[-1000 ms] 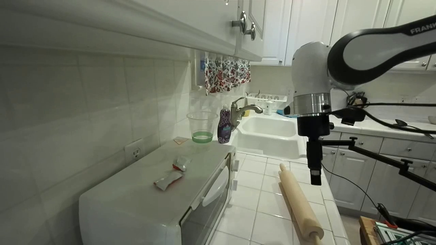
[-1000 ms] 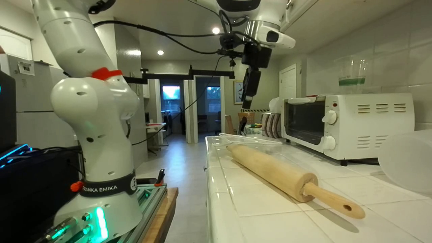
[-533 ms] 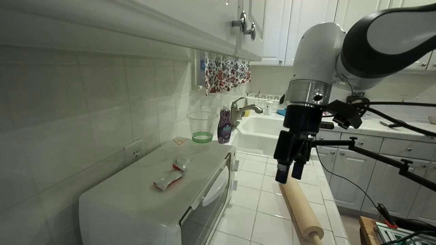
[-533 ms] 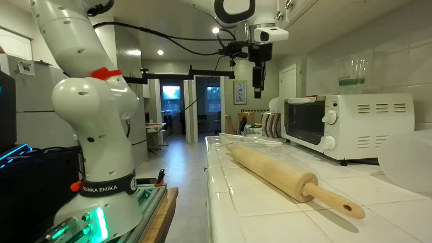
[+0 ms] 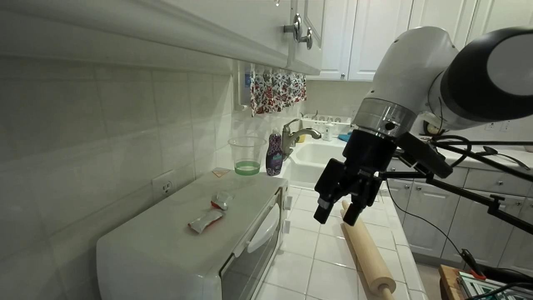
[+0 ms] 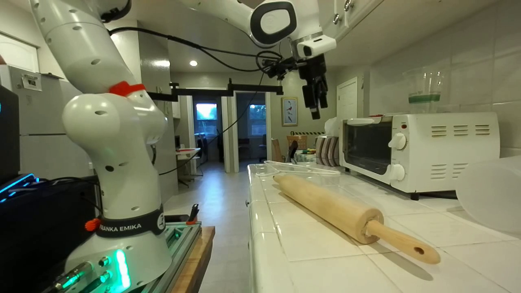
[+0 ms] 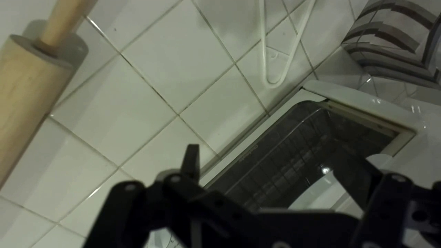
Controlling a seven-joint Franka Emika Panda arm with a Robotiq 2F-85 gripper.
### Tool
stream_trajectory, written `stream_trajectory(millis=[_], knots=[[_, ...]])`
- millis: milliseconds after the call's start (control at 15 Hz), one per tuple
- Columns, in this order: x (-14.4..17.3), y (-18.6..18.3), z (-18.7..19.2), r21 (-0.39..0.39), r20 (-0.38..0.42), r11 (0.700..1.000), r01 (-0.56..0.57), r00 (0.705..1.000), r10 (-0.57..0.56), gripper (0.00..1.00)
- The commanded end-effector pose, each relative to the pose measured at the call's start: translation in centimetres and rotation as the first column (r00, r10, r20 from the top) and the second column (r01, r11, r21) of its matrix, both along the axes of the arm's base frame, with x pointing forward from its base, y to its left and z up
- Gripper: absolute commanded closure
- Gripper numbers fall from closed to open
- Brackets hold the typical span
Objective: Open the door of the open
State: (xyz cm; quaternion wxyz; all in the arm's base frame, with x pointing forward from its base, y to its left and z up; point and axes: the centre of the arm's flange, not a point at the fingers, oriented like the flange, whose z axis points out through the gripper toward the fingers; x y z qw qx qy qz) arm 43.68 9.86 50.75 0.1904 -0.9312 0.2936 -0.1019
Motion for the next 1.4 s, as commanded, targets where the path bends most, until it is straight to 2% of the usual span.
stream_trajectory(millis=[0, 133, 267, 467, 800, 1067, 1333], knots=[[0.0, 0.0, 0.1, 0.001, 0.001, 1.000, 0.001, 1.000, -0.001, 0.00], [0.0, 0.1, -0.2, 0.000, 0.004, 1.000, 0.017, 1.000, -0.017, 0.00], [0.3, 0.9, -0.3, -0.019, 0.037, 0.996, 0.087, 0.996, -0.087, 0.00], [1.6, 2.2, 0.2, -0.008, 0.049, 0.970, 0.242, 0.969, -0.241, 0.00], [2.5, 3.5, -1.3, -0.003, 0.035, 0.882, 0.472, 0.881, -0.471, 0.00], [3.6, 3.9, -1.9, 0.054, 0.035, 0.802, 0.595, 0.801, -0.597, 0.00], [4.7, 3.9, -1.9, 0.119, 0.036, 0.766, 0.631, 0.768, -0.639, 0.00]])
